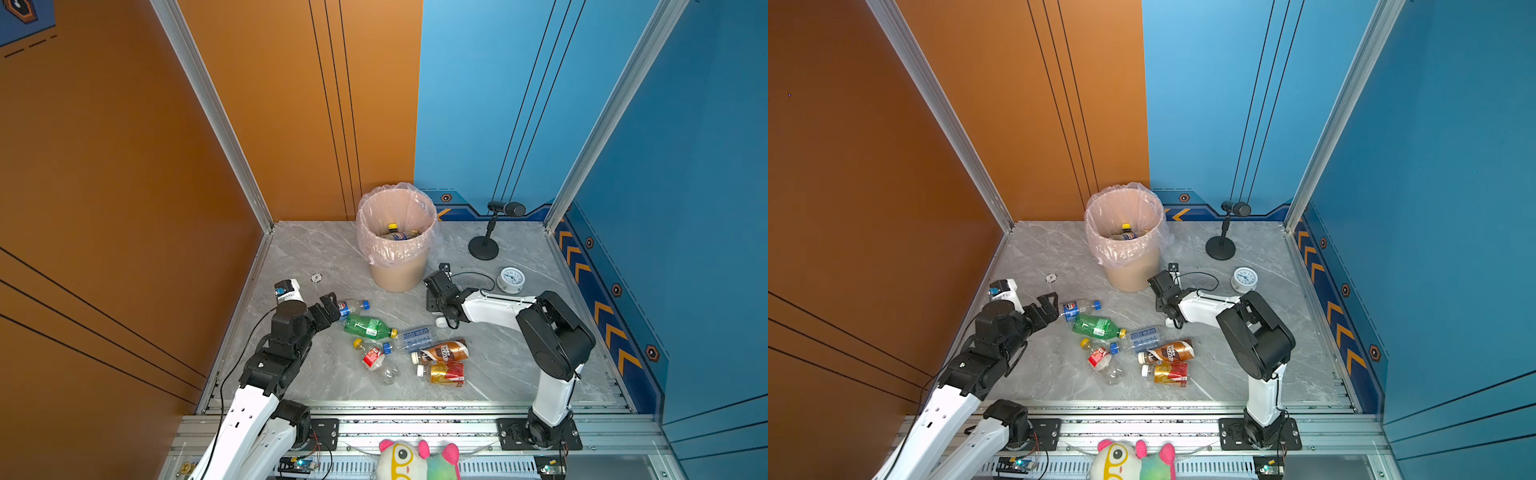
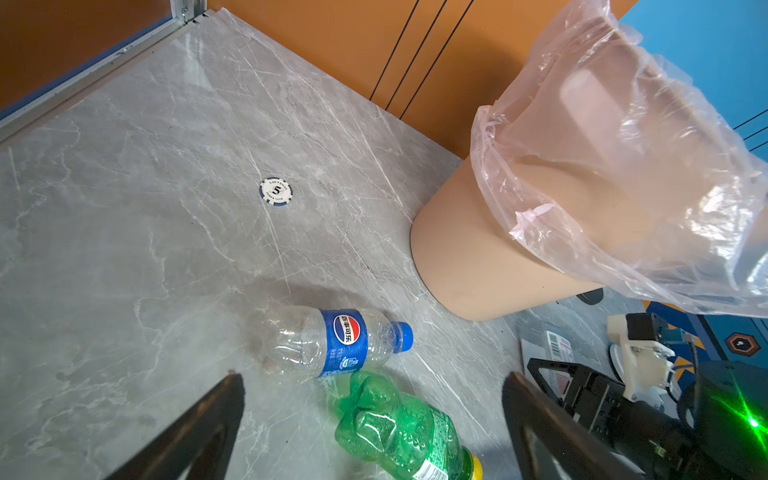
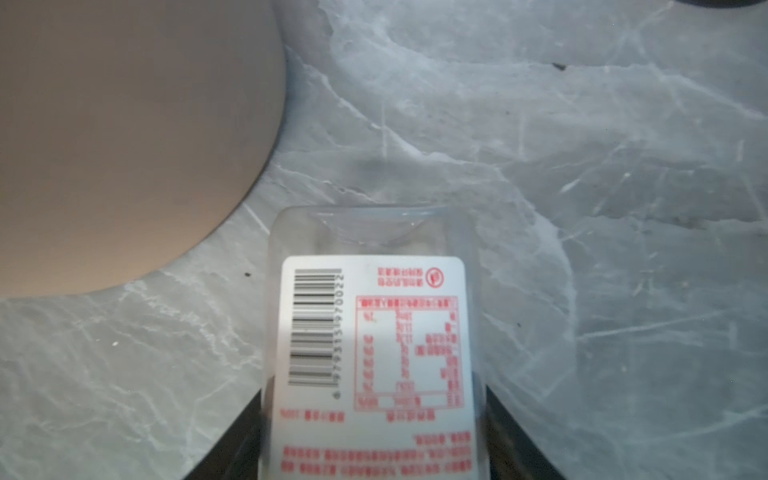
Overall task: Put the plastic bottles in the bin
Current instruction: 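Grasp the red-labelled clear bottle with the right gripper while the left arm withdraws, then lift the red-labelled bottle over the bin and lower it in with the right gripper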
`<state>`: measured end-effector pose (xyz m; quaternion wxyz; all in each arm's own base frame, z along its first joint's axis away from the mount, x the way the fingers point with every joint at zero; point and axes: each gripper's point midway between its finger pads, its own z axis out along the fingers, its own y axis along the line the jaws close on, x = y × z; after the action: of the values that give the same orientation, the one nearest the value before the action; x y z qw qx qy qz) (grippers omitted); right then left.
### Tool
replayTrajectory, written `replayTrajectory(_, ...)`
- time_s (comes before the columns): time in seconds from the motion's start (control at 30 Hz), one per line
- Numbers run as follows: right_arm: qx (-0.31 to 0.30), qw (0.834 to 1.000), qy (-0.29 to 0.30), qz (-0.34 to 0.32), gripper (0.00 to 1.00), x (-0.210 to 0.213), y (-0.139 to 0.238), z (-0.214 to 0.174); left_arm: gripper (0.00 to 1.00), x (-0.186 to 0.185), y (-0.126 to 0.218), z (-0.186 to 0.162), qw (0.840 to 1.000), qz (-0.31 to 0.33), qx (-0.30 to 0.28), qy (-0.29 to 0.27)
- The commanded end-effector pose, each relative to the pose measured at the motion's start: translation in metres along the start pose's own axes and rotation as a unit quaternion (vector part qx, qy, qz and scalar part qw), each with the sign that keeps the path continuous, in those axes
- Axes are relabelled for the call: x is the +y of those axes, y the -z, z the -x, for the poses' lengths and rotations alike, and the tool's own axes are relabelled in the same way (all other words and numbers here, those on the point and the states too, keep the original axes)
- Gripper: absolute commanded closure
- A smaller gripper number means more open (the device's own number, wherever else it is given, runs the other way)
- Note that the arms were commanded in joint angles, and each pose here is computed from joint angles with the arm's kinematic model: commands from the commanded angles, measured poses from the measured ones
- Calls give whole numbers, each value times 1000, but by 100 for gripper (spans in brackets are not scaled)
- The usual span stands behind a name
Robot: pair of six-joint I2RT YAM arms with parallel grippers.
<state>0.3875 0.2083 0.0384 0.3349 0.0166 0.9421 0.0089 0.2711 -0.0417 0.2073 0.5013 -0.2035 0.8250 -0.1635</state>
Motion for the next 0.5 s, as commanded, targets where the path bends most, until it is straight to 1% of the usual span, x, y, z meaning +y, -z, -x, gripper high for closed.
replayTrajectory(0.0, -21, 999, -13, -21, 45, -17, 11, 6, 2, 3, -3, -8, 1000, -5, 9, 10)
replayTrajectory(0.13, -33, 999, -27, -25, 47, -31, 24, 15, 2, 8, -4, -10, 1000, 3, 11, 20)
replayTrajectory(0.27, -70, 996, -41, -23, 49, -44, 44, 33, 2, 13, -5, -14, 1000, 11, 15, 21)
replayTrajectory(0.37, -98, 994, -49, -14, 50, -51, 67, 54, 2, 16, -6, -16, 999, 14, 19, 25)
replayTrajectory(0.47, -143, 988, -52, -4, 50, -53, 97, 79, 2, 22, -7, -21, 999, 21, 24, 27)
